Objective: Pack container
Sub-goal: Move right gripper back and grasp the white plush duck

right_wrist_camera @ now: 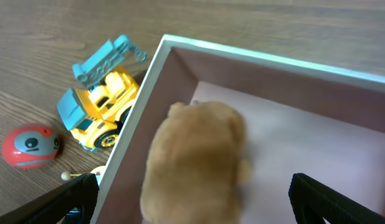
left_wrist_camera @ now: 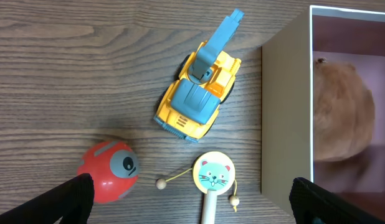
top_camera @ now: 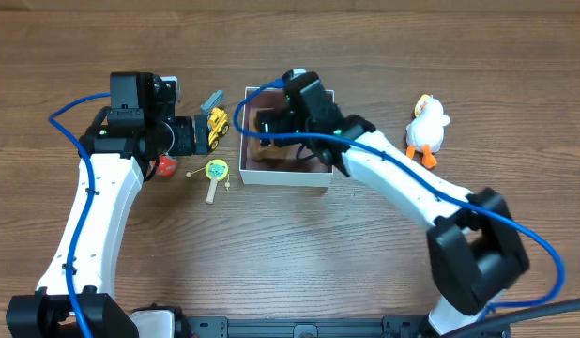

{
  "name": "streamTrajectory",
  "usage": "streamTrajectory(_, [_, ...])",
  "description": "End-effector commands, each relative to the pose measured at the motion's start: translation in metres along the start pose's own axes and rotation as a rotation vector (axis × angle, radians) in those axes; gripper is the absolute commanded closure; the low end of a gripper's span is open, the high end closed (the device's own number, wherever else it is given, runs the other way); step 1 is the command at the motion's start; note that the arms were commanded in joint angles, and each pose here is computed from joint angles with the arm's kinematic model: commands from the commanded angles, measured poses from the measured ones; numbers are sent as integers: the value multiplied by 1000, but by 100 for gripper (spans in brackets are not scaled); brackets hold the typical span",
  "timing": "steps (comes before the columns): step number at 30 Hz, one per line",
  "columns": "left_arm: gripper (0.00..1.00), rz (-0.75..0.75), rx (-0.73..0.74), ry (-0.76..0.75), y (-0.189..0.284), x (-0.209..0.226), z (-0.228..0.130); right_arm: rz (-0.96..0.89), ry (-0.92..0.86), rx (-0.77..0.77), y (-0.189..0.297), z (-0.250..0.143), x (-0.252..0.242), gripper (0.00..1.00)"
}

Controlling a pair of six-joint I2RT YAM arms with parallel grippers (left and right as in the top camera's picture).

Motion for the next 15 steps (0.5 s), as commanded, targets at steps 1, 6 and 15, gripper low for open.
streamTrajectory(1, [0, -6, -23, 28, 4, 2, 7, -18, -12, -65, 39, 26, -7, 17])
streamTrajectory(6, [0, -5, -27, 27, 4, 2, 8, -87, -102, -121, 84, 47, -47, 42])
streamTrajectory(15, [0, -5, -28, 27, 4, 2, 8, -383, -433, -36, 153, 39, -183, 25])
Point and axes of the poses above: each gripper's point midway between its finger pads, its own y axis back along the fingers, its own x axis along the line the jaws close on, z = x × y, the point moved 10 cm from there along y, back along the fingers, and after that the axes turned 4 degrees about -y, right-handed, at the moved point
